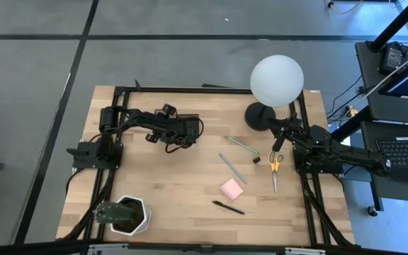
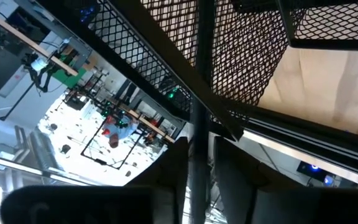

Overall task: Pick and place office supplies into organizer
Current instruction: Put the left black pen into the desk organizer

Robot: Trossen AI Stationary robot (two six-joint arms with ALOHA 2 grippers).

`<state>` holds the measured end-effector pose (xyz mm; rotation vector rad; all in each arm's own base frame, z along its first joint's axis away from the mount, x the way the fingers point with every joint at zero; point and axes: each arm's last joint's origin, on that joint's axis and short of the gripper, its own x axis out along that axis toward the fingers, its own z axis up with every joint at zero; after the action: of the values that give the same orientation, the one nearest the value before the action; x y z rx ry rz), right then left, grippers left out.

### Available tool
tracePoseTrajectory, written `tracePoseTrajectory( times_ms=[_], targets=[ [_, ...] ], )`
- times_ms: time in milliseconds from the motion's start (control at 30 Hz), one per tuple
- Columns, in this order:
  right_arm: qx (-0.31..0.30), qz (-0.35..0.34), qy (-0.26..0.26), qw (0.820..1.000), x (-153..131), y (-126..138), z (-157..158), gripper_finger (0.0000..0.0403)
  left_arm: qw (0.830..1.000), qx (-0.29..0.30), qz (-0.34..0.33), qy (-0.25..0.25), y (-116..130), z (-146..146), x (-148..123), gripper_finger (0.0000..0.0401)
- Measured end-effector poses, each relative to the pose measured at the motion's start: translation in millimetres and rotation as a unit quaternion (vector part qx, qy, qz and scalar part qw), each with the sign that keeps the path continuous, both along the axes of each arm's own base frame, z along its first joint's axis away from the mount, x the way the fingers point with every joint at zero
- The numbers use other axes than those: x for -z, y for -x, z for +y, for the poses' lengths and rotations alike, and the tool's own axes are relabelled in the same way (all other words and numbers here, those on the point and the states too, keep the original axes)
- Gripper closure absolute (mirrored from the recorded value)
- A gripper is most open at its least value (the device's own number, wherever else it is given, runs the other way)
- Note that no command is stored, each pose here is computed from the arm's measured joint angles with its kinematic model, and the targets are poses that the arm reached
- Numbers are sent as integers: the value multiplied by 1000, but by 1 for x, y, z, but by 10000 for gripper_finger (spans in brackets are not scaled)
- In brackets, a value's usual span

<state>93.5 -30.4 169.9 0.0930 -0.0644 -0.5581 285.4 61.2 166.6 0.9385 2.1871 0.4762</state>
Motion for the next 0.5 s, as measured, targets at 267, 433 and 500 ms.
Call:
tracePoseTrajectory(
  times_ms=[267,433,500],
  targets=[
    [0,0,0,1000,0,0,0,322,1000,0,2,0,0,0,0,301],
    [0,-1,-1,1000,0,0,0,322,1000,0,-30,-2,-5,-3,-12,298],
    [0,-1,-1,1000,0,0,0,322,998,6,-57,-6,-10,-7,-23,300]
  ],
)
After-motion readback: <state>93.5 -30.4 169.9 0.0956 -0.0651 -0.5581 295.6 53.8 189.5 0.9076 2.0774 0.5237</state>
